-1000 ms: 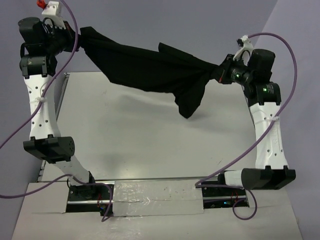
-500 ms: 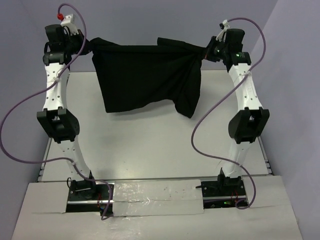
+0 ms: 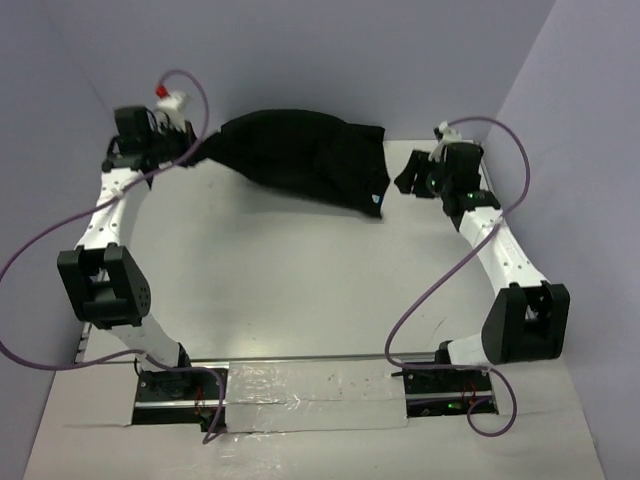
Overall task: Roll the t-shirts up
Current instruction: Flatten out the T-shirt at the center of the board.
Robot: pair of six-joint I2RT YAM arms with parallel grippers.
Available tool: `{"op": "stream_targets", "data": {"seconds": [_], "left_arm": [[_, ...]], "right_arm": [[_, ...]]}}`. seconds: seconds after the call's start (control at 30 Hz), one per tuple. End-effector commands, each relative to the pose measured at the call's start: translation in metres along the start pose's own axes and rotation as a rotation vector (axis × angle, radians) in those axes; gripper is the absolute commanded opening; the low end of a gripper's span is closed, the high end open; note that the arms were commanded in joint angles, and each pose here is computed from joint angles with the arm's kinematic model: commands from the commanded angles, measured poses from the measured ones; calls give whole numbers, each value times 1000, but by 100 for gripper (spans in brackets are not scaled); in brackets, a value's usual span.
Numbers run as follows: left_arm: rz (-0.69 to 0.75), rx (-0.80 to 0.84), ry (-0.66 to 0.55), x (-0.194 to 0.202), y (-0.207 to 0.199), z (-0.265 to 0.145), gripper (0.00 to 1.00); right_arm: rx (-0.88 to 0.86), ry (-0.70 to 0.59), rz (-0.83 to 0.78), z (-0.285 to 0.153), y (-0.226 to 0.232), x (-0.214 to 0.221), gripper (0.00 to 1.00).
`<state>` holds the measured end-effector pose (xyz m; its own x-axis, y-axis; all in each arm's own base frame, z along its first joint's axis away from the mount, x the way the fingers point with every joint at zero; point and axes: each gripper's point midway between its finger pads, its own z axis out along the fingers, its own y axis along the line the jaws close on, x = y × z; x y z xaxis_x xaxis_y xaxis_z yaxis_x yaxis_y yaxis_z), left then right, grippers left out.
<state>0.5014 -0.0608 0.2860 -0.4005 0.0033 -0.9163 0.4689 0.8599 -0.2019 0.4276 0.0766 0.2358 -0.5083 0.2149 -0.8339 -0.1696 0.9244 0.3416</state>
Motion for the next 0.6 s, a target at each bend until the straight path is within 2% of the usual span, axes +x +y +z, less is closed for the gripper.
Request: {"op": "stream_targets", "data": {"seconds": [0.0,0.03,0.07,0.17,0.3,0.43,0.47,0.5,0.53,0.57], "left_arm": [[158,190,239,116,-52,1,0],[235,222,298,141,-67,1,0],[231,242,378,179,-73,-3,0],[238,276,468,219,-80,-16,0],[225,205,505,226,-64,-34,0],[178,108,493,218,-44,-46,0],[175,88,501,220,-41,-48,0],[172,79,501,220,-40,-48,0],[164,71,495,219,-41,-50,0],[151,71,506,226,-43,-52,0]], "right_arm": [[112,4,29,-6,-27,40,63],[131,13,59,-13,-28,49,64],[173,39,81,-16,-38,67,64],[215,20,124,-23,-34,72,61],[196,82,4,-7,14,72,61],[145,182,80,31,50,81,60],[115,164,68,39,71,65,60],[143,240,63,57,70,87,60],[129,214,52,67,84,69,61],[120,231,35,76,93,71,61]]}}
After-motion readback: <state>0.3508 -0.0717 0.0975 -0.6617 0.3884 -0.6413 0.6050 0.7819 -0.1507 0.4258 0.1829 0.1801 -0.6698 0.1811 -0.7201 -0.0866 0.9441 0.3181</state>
